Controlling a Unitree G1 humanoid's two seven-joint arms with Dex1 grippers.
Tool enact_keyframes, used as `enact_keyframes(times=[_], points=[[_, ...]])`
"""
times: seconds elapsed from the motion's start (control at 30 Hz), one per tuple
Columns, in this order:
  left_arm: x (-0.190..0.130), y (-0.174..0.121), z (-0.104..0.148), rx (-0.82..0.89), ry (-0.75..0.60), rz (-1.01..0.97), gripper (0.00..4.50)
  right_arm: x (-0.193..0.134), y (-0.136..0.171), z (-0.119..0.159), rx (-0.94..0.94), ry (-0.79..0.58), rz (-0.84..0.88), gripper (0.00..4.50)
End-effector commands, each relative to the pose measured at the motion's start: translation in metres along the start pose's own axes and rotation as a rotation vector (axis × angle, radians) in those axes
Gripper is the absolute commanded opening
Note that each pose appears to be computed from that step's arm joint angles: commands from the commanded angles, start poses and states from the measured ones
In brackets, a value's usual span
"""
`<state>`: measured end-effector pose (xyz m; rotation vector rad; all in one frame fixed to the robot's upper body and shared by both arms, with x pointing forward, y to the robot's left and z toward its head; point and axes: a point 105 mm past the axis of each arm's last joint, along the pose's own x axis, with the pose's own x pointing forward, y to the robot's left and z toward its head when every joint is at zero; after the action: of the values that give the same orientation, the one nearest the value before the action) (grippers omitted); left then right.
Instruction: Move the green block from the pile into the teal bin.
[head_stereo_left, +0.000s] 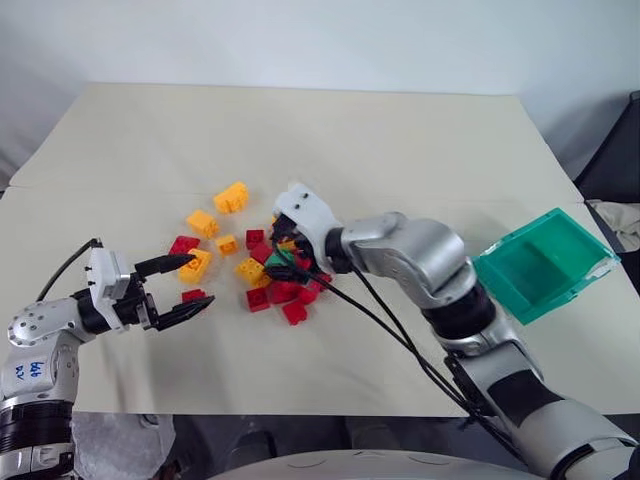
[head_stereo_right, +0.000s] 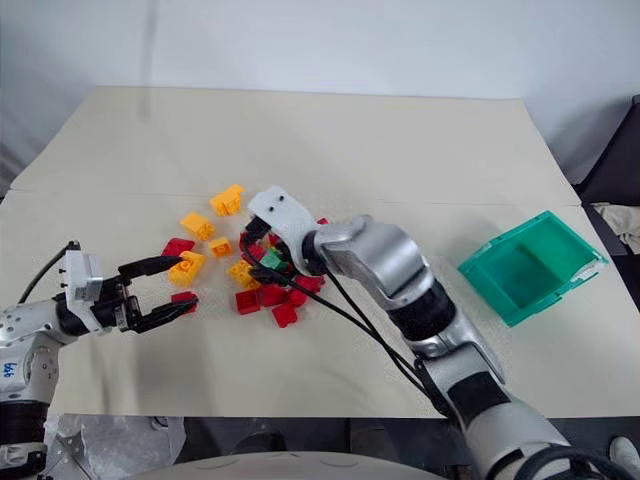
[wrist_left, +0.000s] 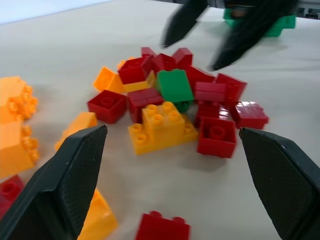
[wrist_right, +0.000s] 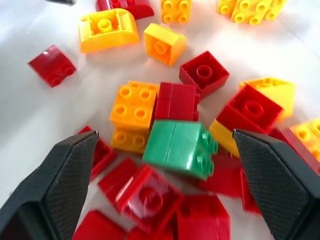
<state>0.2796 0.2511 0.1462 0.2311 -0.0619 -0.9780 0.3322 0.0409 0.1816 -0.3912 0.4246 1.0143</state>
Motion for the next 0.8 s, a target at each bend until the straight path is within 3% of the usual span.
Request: enact_keyframes(times=[0.03, 0.3, 0.4, 0.53, 0.7, 0.8], points=[[-0.003, -0.001, 0.011, 0.043, -0.022, 0.016, 4.5, 0.014, 0.006, 0.005, -0.053, 0.038, -0.014, 4.49], [-0.003, -0.002, 0.011, 0.047, -0.023, 0.033, 4.5, 0.032, 0.001, 0.001, -0.126, 0.118, -0.098, 4.49], [0.0, -0.003, 0.012, 0.047, -0.029, 0.028, 4.5, 0.033, 0.001, 0.007, -0.12, 0.097, -0.1, 3.87], [0.003, -0.002, 0.013, 0.048, -0.034, 0.017, 4.5, 0.027, -0.003, 0.013, -0.103, 0.069, -0.105, 2.61], [0.011, -0.002, 0.016, 0.05, -0.042, -0.008, 4.5, 0.008, -0.004, 0.032, -0.062, -0.088, -0.07, 2.5], [0.025, -0.006, 0.019, 0.047, -0.057, -0.049, 4.5, -0.025, -0.016, 0.032, -0.021, -0.177, -0.072, 2.5]])
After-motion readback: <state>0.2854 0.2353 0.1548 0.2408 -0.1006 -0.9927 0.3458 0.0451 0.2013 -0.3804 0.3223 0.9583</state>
